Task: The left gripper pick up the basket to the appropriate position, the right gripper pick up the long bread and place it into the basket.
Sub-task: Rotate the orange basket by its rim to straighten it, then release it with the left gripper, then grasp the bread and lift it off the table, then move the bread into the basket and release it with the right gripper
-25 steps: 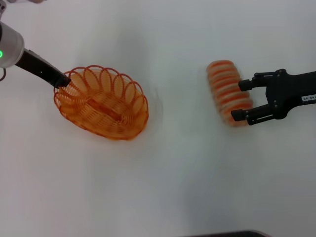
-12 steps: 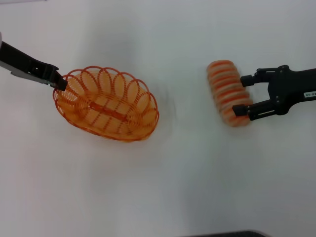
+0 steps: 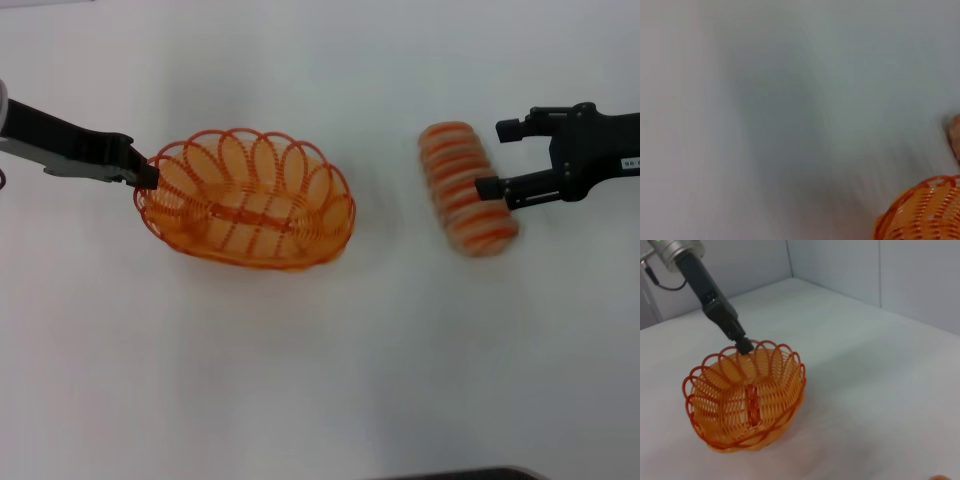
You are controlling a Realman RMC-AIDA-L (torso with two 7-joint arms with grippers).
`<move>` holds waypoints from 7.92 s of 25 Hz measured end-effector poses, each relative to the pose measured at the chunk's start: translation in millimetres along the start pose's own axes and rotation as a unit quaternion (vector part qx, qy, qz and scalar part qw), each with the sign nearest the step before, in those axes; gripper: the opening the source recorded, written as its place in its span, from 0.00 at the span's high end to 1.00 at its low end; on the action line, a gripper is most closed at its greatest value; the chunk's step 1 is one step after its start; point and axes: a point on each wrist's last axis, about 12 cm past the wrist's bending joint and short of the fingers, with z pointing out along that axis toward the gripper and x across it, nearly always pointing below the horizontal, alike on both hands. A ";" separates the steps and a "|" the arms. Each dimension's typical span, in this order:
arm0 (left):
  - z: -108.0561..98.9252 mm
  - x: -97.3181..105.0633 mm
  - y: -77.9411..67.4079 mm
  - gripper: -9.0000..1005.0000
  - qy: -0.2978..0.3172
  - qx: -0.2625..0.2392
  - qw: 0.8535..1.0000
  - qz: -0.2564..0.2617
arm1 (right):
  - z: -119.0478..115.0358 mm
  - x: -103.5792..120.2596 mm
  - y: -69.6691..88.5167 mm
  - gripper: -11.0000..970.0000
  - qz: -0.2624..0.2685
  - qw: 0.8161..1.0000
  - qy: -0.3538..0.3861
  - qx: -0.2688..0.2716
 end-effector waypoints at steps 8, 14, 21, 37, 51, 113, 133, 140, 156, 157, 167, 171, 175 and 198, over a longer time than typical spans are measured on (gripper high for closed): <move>6.0 12.3 2.8 0.94 -0.041 -0.002 0.999 -0.032 | -1.7 -0.8 -4.5 0.02 0.010 1.000 -0.013 0.022; 10.2 24.3 10.1 0.94 -0.054 0.000 0.997 -0.059 | -1.1 -1.3 -6.0 0.03 0.012 0.999 -0.020 0.032; 15.8 29.0 12.7 0.94 -0.059 0.005 0.996 -0.070 | -1.0 -1.6 -6.9 0.03 0.012 0.999 -0.022 0.036; 30.7 31.6 15.0 0.94 -0.066 0.000 0.995 -0.080 | 0.6 -1.9 -7.8 0.03 0.010 0.999 -0.021 0.040; 33.4 31.4 17.1 0.94 -0.072 -0.008 0.994 -0.088 | 2.0 -2.2 -8.7 0.02 0.008 0.999 -0.018 0.043; -7.5 142.6 37.1 0.12 -0.224 0.125 0.926 0.278 | 21.8 -103.7 -41.5 0.02 0.387 0.896 0.191 0.107; -7.8 166.8 34.4 0.12 -0.235 0.142 0.898 0.342 | 77.8 -111.3 -28.6 0.02 0.373 0.855 0.325 0.152; -4.7 168.8 33.5 0.12 -0.239 0.148 0.896 0.344 | 93.0 -110.8 -24.1 0.03 0.354 0.856 0.338 0.165; -2.3 169.1 33.7 0.12 -0.243 0.148 0.896 0.341 | 116.2 -102.3 -19.2 0.03 0.337 0.855 0.350 0.183; -2.2 168.9 33.7 0.12 -0.243 0.149 0.896 0.342 | 117.2 -101.6 -19.2 0.03 0.337 0.855 0.350 0.183; -2.5 166.7 34.1 0.13 -0.245 0.145 0.895 0.343 | 121.4 -102.2 -17.8 0.05 0.330 0.859 0.345 0.183; -2.8 166.4 34.4 0.13 -0.245 0.144 0.895 0.343 | 118.4 -108.3 -20.3 0.18 0.318 0.867 0.335 0.186; -2.2 165.9 35.4 0.13 -0.243 0.140 0.897 0.342 | 111.3 -119.7 -23.2 0.24 0.288 0.884 0.318 0.188; 34.7 171.9 45.2 0.13 -0.228 0.110 0.920 0.300 | 122.5 -230.1 23.9 0.44 -0.097 0.957 0.270 0.035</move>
